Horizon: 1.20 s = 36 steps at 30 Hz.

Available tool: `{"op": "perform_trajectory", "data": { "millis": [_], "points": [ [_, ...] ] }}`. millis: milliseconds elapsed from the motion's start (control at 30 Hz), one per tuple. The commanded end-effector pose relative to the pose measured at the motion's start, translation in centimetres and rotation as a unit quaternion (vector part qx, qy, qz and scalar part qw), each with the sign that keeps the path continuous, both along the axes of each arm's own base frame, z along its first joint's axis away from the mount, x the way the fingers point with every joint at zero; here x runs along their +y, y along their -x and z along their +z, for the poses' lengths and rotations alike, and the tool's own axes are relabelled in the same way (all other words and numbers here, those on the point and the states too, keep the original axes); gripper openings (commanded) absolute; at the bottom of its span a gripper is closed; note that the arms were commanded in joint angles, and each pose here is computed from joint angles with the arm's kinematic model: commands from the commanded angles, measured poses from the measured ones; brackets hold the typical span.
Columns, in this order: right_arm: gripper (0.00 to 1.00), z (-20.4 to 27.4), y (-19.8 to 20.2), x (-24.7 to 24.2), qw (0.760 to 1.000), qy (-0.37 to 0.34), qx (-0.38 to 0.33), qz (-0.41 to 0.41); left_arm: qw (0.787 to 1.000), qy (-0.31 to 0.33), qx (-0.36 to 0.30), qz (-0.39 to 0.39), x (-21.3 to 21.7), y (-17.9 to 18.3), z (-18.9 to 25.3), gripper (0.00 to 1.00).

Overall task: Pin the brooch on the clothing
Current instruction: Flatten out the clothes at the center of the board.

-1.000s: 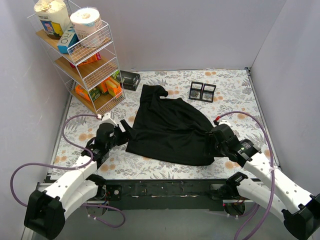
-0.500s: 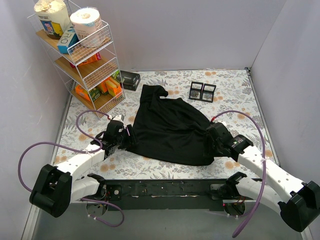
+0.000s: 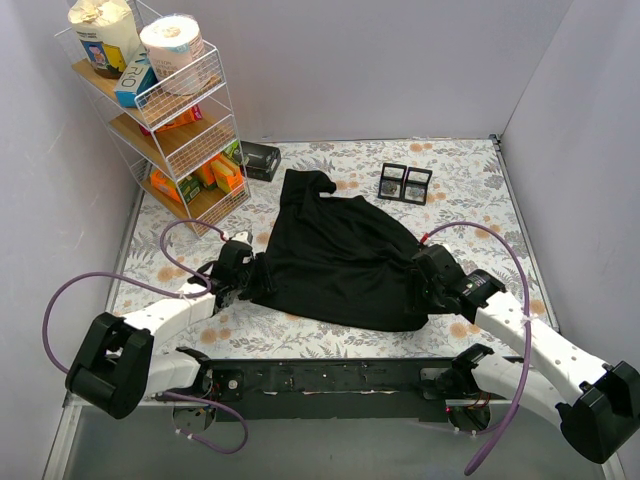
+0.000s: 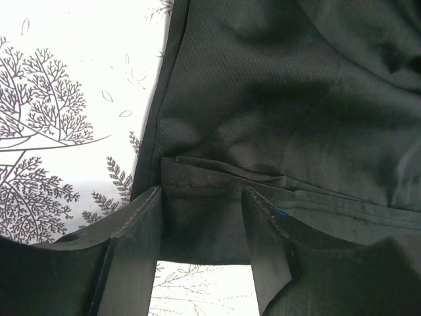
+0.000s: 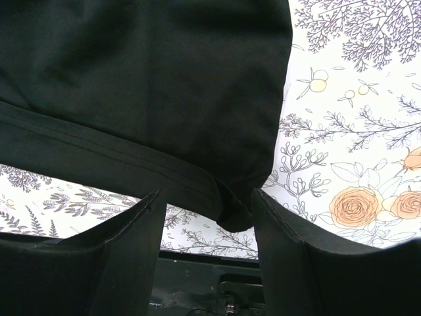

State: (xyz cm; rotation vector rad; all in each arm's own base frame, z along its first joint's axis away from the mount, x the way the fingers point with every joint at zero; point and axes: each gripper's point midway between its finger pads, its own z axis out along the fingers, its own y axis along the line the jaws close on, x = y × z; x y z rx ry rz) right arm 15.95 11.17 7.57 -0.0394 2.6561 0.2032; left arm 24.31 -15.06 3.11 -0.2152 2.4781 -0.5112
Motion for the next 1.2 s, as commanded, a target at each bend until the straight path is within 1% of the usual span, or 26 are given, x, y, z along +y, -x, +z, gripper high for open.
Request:
{"op": "perform_trajectory", "data": {
  "millis": [0, 200, 300, 367, 500, 533, 600, 667, 733, 767, 900, 967, 1000, 1067, 1100, 1167],
  "points": [
    [0.62, 0.0, 0.0, 0.5, 1.000, -0.016, -0.006, -0.001, 0.999, -0.004, -0.035, 0.008, -0.3, -1.9, 1.6, 0.47],
    [0.62, 0.1, -0.1, 0.7, 1.000, -0.020, -0.006, -0.002, 0.999, -0.014, -0.031, 0.022, 0.1, -2.3, 1.3, 0.43],
    [0.68, -0.2, 0.0, 0.5, 1.000, -0.014, -0.004, -0.003, 0.999, -0.017, -0.027, 0.025, 0.1, -2.4, 1.1, 0.43],
    [0.69, -0.3, 0.1, 0.5, 1.000, -0.014, -0.001, -0.004, 0.999, -0.017, -0.024, 0.025, 0.1, -2.3, 0.9, 0.43],
    [0.67, -0.6, 0.3, 0.3, 1.000, -0.012, 0.004, -0.007, 0.999, -0.016, -0.020, 0.022, -0.1, -2.4, 0.7, 0.38],
    [0.67, -0.7, 0.4, 0.2, 1.000, -0.011, 0.004, -0.007, 0.999, -0.015, -0.019, 0.021, -0.1, -2.4, 0.6, 0.35],
    [0.67, -0.7, 0.5, 0.1, 1.000, -0.010, 0.005, -0.011, 1.000, -0.016, -0.014, 0.022, -0.2, -2.4, 0.3, 0.34],
    [0.66, -0.9, 0.5, 0.0, 1.000, -0.009, 0.005, -0.013, 1.000, -0.015, -0.011, 0.023, -0.2, -2.4, 0.1, 0.27],
    [0.64, -0.9, 0.5, 0.0, 1.000, -0.008, 0.008, -0.014, 1.000, -0.015, -0.011, 0.024, -0.2, -2.4, 0.0, 0.24],
    [0.63, -1.1, 0.7, -0.1, 1.000, -0.005, 0.012, -0.015, 1.000, -0.015, -0.012, 0.023, -0.2, -2.4, 0.0, 0.20],
    [0.61, -1.5, 0.8, -0.4, 1.000, 0.002, 0.016, -0.024, 0.999, -0.010, -0.022, 0.025, -0.2, -2.5, 0.5, 0.13],
    [0.57, -1.6, 0.8, -0.4, 1.000, 0.003, 0.017, -0.025, 0.999, -0.006, -0.030, 0.028, -0.1, -2.5, 1.0, 0.07],
    [0.53, -1.6, 0.8, -0.5, 1.000, 0.005, 0.017, -0.026, 0.999, -0.005, -0.035, 0.032, 0.0, -2.5, 1.2, 0.02],
    [0.51, -1.7, 0.9, -0.6, 0.999, 0.009, 0.021, -0.028, 0.998, 0.002, -0.052, 0.034, 0.0, -2.5, 2.0, 0.00],
    [0.47, -1.8, 0.9, -0.7, 0.999, 0.011, 0.022, -0.029, 0.998, 0.002, -0.058, 0.038, 0.2, -2.6, 2.3, 0.00],
    [0.43, -1.9, 1.0, -0.7, 0.999, 0.013, 0.024, -0.032, 0.996, 0.010, -0.073, 0.041, 0.3, -2.7, 3.2, 0.00]
  ]
}}
